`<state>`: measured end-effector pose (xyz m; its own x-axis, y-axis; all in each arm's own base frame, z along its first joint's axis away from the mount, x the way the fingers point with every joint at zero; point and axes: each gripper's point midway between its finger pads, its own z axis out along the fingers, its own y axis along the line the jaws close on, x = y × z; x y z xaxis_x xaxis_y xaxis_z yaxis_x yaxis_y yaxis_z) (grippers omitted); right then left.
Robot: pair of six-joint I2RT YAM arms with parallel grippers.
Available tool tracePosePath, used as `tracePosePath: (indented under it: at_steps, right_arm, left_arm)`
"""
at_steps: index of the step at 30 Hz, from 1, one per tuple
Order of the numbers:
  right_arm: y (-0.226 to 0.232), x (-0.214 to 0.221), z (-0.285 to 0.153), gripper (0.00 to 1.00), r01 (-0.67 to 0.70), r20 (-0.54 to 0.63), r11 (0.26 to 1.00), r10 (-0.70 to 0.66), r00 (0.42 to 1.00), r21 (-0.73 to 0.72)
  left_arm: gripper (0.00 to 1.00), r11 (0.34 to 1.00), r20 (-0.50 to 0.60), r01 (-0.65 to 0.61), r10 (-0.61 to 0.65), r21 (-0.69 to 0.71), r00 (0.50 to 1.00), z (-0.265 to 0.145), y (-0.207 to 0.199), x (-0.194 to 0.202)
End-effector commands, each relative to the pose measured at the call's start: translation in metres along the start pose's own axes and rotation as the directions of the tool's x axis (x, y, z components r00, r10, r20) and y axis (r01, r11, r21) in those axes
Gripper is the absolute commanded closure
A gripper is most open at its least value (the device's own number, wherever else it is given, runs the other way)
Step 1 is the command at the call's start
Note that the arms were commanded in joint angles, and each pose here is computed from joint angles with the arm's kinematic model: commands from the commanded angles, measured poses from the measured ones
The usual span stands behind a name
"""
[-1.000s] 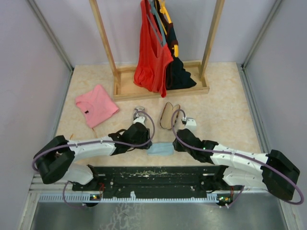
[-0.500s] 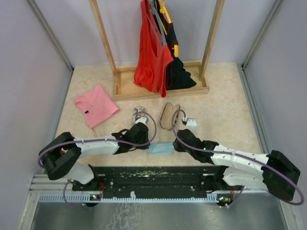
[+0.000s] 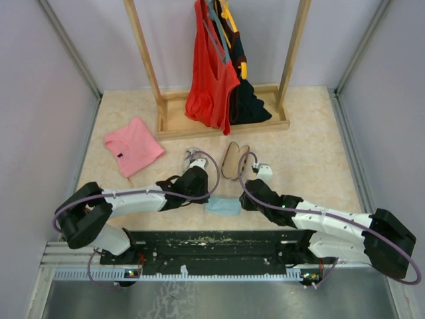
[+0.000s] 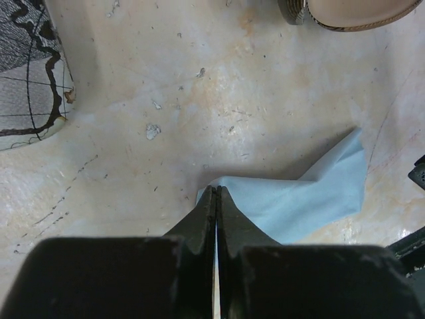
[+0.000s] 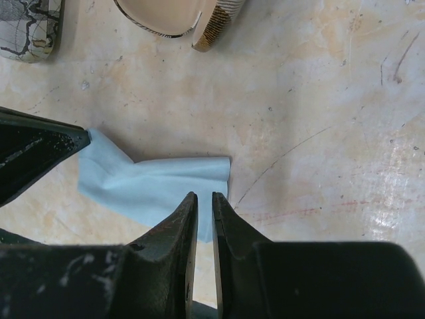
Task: Organize the sunglasses
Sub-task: Fold the glasses cleaning cloth at the center of the board.
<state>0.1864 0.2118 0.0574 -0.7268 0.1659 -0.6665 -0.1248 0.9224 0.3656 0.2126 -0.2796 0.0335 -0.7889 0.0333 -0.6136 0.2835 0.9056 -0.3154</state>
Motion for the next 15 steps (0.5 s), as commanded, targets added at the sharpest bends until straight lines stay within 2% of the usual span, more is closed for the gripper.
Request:
tracePosePath:
  at_steps: [1,9,15]
  right_arm:
    - [0.005,-0.007,-0.002,0.85,-0.022,0.031,0.999,0.022,0.999,-0.026]
    - [0.005,-0.006,-0.001,0.85,-0.024,0.031,0.999,0.025,0.999,-0.028]
    - [0.007,-0.009,-0.002,0.85,-0.018,0.034,0.999,0.019,0.999,-0.032]
  left_arm:
    - [1.0,1.0,0.019,-0.008,0.009,-0.02,1.0,0.003,0.002,-0.012]
    - [0.99,0.999,0.025,-0.004,0.006,-0.052,1.0,0.006,0.011,-0.017]
    - [0.9,0.997,0.021,0.005,-0.003,-0.083,1.0,0.008,0.021,-0.016]
